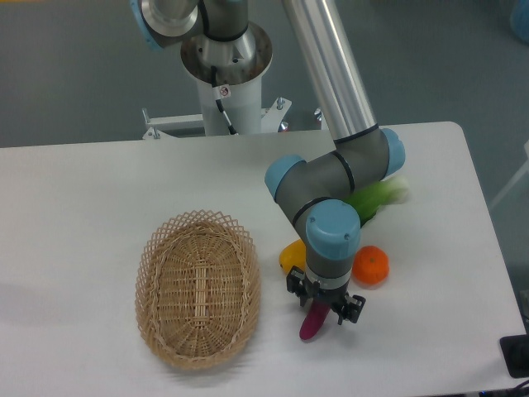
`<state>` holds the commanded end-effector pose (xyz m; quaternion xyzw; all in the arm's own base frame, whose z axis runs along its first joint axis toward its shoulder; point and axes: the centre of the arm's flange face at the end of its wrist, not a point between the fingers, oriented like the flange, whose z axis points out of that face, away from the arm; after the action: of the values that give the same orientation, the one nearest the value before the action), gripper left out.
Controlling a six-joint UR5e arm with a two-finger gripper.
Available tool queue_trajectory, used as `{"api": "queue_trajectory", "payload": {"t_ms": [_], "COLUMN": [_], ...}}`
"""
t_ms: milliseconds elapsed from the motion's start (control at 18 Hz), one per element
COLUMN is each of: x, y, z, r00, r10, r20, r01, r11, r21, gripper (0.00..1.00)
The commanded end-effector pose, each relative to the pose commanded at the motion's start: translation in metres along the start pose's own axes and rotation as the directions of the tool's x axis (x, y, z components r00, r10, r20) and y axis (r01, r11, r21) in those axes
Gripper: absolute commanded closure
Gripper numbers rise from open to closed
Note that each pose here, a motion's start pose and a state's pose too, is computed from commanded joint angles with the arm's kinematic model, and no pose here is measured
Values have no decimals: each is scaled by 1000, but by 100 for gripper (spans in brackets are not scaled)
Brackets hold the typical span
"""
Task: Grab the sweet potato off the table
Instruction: 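Close the gripper around the purple sweet potato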
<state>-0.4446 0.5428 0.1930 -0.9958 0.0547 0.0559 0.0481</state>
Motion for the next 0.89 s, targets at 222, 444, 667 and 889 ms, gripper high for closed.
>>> {"api": "queue_trajectory", "payload": {"t_ms": [222,444,667,889], "x": [0,-2,-8,-19], "y": [-1,-3,-8,-3], "z": [-5,-18,-44,-79], "r00": [1000,1000,999,994], "r10": [5,8,15,67], "r20": [6,21,51,81], "r01": [-5,-8,-18,-73], "r11": [1000,1000,999,994], "r21": [4,18,49,76], "gripper": [67,72,72,72]}}
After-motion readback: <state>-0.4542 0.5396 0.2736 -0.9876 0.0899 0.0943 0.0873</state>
